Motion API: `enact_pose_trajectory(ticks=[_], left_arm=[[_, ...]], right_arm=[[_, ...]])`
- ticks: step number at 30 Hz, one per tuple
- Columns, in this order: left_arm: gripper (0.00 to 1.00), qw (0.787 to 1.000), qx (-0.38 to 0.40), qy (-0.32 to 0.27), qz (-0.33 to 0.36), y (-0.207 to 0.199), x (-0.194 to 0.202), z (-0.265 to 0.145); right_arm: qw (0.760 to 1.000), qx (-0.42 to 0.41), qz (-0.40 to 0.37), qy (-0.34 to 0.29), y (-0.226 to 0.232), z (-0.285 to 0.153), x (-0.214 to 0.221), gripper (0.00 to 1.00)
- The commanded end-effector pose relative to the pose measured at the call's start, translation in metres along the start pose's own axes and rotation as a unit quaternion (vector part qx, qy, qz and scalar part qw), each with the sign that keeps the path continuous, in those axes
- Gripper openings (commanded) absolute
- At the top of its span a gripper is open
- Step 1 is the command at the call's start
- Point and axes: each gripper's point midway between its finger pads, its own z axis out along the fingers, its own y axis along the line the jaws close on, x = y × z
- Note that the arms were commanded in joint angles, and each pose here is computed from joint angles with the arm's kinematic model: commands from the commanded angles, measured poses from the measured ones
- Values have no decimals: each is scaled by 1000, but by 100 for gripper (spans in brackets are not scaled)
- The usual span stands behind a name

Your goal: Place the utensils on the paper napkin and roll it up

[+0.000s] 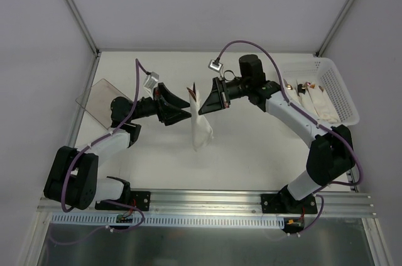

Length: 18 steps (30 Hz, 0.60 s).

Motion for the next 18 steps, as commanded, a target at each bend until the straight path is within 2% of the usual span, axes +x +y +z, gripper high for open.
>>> enact_pose_trajectory(ticks=[1, 11, 18], left_arm=[[66, 997, 44, -10, 62, -18, -18, 1], [65, 992, 106, -11, 61, -42, -21, 10], [61, 988, 131, -12, 78, -60, -25, 17]], right_arm=[[997, -44, -63, 4, 51, -5, -8, 0], [996, -53, -67, 8, 61, -1, -12, 0], [997, -51, -62, 9, 55, 1, -12, 0]])
